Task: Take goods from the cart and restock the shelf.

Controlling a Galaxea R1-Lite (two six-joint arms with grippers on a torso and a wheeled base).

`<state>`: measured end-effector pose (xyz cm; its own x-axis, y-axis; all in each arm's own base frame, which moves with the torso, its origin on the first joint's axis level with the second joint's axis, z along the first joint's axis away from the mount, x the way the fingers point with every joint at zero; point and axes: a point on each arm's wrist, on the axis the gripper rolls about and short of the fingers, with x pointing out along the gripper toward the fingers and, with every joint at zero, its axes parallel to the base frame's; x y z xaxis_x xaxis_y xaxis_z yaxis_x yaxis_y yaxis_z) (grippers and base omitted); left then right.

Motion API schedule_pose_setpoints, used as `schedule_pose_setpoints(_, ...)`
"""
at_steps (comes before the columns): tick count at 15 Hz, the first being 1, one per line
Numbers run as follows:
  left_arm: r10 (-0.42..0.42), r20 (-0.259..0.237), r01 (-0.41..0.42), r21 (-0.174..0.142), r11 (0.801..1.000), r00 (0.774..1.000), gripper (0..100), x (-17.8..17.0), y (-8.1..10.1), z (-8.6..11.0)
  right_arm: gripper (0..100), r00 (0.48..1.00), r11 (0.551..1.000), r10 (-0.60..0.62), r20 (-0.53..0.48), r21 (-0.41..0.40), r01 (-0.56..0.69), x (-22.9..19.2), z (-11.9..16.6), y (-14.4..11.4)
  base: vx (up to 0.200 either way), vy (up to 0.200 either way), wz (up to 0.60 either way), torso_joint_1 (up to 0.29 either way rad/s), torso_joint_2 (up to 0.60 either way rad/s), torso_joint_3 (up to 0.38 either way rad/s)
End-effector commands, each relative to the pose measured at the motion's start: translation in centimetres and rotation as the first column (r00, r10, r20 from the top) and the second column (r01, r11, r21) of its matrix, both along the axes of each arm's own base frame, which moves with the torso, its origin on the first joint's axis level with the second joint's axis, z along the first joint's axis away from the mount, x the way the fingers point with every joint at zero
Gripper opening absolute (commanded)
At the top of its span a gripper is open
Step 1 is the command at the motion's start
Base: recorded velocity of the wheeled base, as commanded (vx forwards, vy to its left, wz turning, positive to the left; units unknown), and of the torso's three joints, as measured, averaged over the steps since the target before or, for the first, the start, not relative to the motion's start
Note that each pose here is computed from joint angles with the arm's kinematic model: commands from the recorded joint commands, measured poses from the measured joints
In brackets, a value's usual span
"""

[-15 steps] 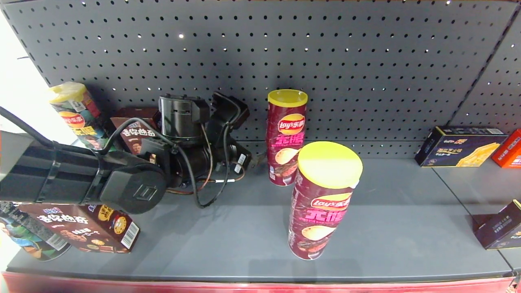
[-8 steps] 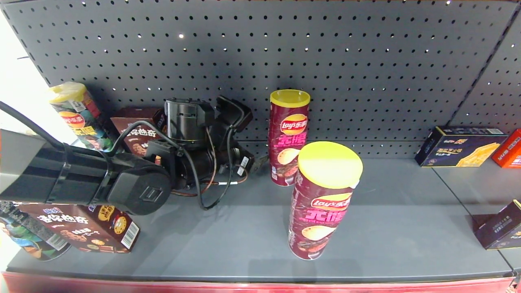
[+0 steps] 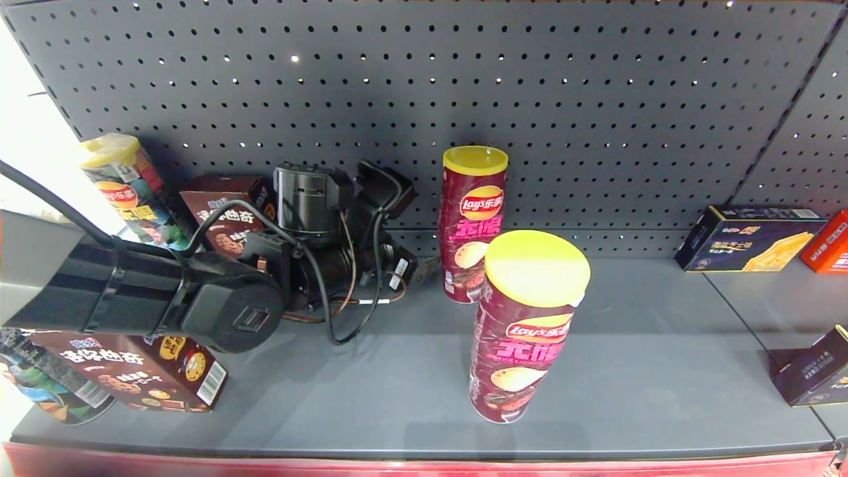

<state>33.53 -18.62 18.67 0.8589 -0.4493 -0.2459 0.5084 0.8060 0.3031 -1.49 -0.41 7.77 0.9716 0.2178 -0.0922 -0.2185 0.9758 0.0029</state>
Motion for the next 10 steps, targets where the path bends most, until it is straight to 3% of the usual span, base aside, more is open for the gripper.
schedule_pose_setpoints(1, 0.001, 0.005, -0.001, -0.001, 1.000, 1.000, 100, -0.1, 0.1, 0.2, 100, 1.000, 1.000, 0.000, 0.000, 0.000, 0.000, 0.0, 0.0, 0.0, 0.000, 0.000, 0.00, 0.000, 0.00, 0.000)
schedule_pose_setpoints(5, 0.013, 0.086, -0.009, -0.044, 0.999, 0.996, 100, -2.3, 1.8, 3.9, 100, 1.000, 1.000, 0.002, -0.001, 0.000, -0.002, 0.0, 0.0, 0.0, 0.000, 0.000, 0.00, 0.000, 0.00, 0.000)
schedule_pose_setpoints(7, -0.008, 0.162, 0.023, -0.091, 0.996, 0.987, 100, -4.4, 2.0, 6.8, 100, 1.000, 1.000, 0.002, 0.000, 0.000, -0.002, 0.0, 0.0, 0.0, 0.000, 0.000, 0.00, 0.000, 0.00, 0.000)
schedule_pose_setpoints(9, -0.024, 0.180, 0.043, -0.102, 0.994, 0.983, 100, -5.1, 1.7, 7.5, 100, 1.000, 1.000, 0.000, 0.000, 0.000, 0.000, 0.0, 0.0, 0.0, 0.000, 0.000, 0.00, 0.000, 0.00, 0.000)
schedule_pose_setpoints(10, -0.077, 0.234, 0.117, -0.162, 0.980, 0.969, 100, -8.5, 2.6, 9.9, 100, 1.000, 1.000, 0.002, 0.000, 0.000, -0.002, 0.0, 0.0, 0.0, 0.000, 0.000, 0.00, 0.000, 0.00, 0.000)
